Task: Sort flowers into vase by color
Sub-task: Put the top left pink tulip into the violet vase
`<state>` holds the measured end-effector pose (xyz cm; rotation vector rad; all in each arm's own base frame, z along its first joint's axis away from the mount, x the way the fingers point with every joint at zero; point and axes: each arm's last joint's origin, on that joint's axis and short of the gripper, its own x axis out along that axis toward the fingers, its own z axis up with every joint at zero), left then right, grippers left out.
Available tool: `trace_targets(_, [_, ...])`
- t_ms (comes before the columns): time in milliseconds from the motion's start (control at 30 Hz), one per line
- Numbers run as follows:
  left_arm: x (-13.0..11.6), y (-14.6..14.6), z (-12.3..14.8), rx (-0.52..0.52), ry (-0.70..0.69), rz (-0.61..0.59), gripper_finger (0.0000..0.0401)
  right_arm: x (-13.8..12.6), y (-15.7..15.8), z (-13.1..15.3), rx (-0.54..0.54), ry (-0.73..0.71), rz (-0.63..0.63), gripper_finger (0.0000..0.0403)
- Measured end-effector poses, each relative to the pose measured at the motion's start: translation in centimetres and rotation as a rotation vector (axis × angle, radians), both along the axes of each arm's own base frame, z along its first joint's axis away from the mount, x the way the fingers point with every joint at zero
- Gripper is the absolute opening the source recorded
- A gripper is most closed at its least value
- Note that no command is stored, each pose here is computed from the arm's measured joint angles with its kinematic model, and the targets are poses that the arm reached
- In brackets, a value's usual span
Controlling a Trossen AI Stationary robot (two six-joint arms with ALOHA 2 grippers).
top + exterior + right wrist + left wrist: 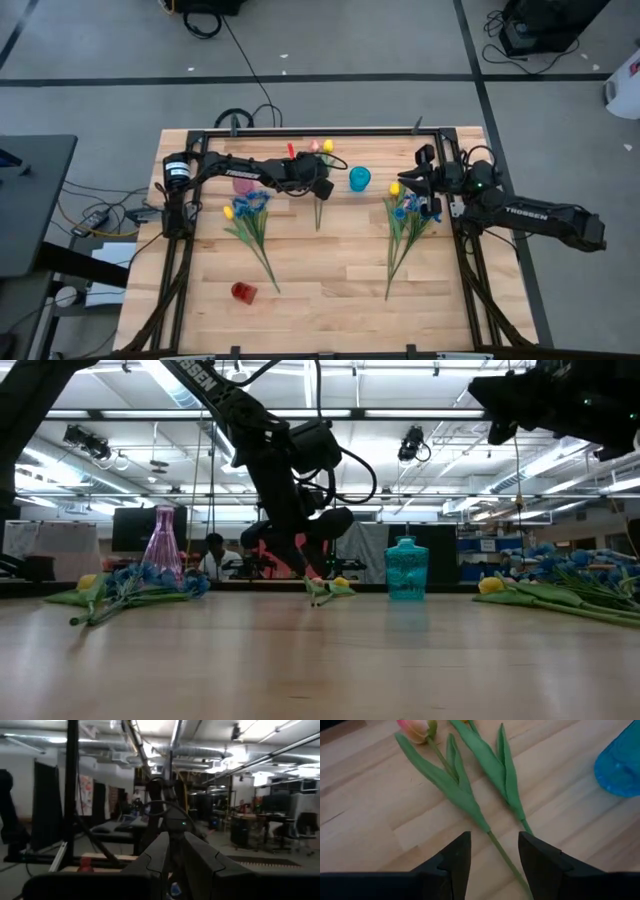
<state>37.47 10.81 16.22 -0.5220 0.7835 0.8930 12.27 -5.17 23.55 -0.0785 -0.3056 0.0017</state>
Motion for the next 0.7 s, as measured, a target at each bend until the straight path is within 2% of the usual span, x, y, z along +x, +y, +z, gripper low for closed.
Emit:
trace_targets(200, [0.2,0.0,-1.1,-0.021,0.022,-0.008,0.0209,1.0,-0.6,0.4,-0.007,0.098,-0.010,0.0065])
trace_targets(367, [0.4,0.2,-1.4,-0.031,0.013,-0.010,0.0235,1.8,-1.0,0.6,-0.013,0.096,-0.013,0.0065])
trace_targets(533, [-0.1,1.5,-2.0,-0.036,0.040,0.024,0.0225,2.3,-1.3,0.5,-0.012,0.107,-0.018,0.0065])
trace_targets(700, [-0.1,1.7,-2.4,-0.041,0.052,0.015,0.0189,2.6,-1.5,0.4,-0.026,0.103,-0.039,0.0065])
